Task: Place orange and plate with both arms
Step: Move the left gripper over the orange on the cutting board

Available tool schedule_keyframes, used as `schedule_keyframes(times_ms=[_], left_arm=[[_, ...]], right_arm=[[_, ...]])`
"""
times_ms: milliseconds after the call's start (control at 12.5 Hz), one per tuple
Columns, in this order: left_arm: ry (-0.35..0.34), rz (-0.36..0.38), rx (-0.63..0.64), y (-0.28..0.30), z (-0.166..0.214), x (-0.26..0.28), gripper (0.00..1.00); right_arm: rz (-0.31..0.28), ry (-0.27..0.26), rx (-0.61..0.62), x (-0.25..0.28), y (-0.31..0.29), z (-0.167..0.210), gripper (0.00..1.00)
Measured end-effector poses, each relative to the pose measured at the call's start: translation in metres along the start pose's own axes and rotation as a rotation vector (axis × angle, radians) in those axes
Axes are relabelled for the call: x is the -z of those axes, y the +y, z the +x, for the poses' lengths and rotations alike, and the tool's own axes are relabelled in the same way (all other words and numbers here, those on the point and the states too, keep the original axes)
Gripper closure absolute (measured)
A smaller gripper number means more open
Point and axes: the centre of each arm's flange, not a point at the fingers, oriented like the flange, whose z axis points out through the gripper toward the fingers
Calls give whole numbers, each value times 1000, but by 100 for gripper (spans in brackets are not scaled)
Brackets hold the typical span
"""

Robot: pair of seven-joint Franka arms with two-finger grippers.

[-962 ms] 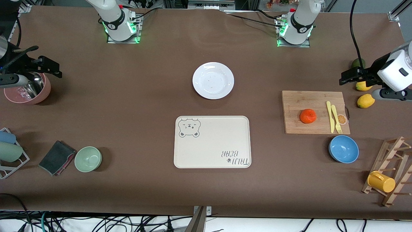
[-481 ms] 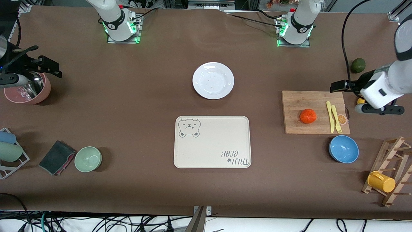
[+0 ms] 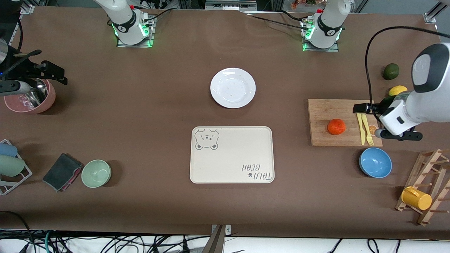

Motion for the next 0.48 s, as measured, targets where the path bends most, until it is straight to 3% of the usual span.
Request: schedule_keyframes(times_ms=[481], left_arm=[[22,1,4,-9,12,-75,0]], right_arm=[[4,-30,-1,-2,0,-3,0]])
